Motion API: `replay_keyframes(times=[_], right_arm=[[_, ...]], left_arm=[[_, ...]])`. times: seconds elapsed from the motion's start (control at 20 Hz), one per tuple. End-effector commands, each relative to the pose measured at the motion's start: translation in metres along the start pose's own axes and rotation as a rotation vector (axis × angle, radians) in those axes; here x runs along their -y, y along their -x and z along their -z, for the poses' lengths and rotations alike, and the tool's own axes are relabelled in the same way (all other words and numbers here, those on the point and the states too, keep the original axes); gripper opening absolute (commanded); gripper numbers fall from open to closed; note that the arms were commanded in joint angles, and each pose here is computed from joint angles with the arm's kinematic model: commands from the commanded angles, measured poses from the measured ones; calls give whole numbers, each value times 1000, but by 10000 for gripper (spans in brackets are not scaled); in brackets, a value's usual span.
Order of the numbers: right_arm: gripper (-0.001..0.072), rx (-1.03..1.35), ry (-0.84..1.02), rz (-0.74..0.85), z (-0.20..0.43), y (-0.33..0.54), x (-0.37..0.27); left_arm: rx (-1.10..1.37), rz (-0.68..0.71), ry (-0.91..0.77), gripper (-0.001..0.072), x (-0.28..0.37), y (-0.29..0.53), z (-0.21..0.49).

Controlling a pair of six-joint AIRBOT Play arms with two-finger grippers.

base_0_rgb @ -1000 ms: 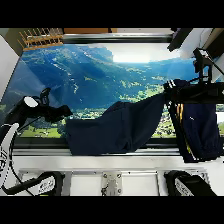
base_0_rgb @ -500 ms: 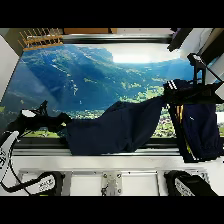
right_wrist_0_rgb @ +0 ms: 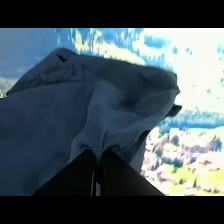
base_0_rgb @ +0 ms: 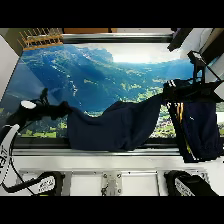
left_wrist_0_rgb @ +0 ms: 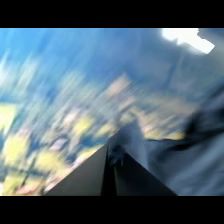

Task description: Fold the clothes and pants, and hang the long-sleeved shirts on hangers.

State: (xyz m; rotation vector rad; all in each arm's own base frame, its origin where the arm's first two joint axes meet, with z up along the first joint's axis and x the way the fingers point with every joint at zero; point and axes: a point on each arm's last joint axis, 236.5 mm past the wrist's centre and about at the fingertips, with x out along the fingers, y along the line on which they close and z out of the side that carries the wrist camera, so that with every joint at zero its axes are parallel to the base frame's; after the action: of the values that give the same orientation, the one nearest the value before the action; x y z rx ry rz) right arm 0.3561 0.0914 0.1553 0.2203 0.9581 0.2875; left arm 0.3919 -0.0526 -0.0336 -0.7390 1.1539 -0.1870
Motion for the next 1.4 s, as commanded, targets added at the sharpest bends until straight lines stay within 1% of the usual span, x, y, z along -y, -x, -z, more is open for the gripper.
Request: replay_keyframes(times=[0.0, 0.1, 0.2, 0.35, 0.45, 0.55, 0.7, 0.8, 0.95, 1.05, 1.2, 1.35], right_arm=[[17, 144, 101, 42, -43, 32, -1], [17, 286, 179, 59, -83, 80, -15], [17, 439, 229, 52, -116, 137, -37], [17, 657, 283, 40, -144, 220, -67], [17, 806, 305, 32, -150, 270, -82], [17, 934, 318, 25, -148, 311, -93], [17, 1075, 336, 21, -138, 362, -105], [17, 1130, 343, 29, -131, 382, -108], [16, 1155, 349, 34, -124, 394, -109], [16, 1141, 345, 32, -124, 391, -109], [16, 991, 298, 17, -135, 340, -98], [16, 689, 233, 29, -148, 233, -69]], left_arm=[[235, 95, -186, 10, 82, 99, -68], [505, 141, -364, 10, 157, 211, -99], [759, 174, -517, 10, 222, 315, -93], [1076, 235, -699, 10, 299, 441, -37], [1208, 266, -778, 10, 326, 492, 8], [1306, 271, -823, 10, 338, 524, 38], [1430, 234, -857, 10, 342, 557, 62], [1474, 249, -859, 10, 347, 569, 66], [1469, 251, -856, 10, 351, 570, 52], [1421, 239, -849, 10, 351, 559, 27], [1295, 215, -798, 10, 338, 520, -32], [1138, 179, -704, 10, 306, 454, -109]])
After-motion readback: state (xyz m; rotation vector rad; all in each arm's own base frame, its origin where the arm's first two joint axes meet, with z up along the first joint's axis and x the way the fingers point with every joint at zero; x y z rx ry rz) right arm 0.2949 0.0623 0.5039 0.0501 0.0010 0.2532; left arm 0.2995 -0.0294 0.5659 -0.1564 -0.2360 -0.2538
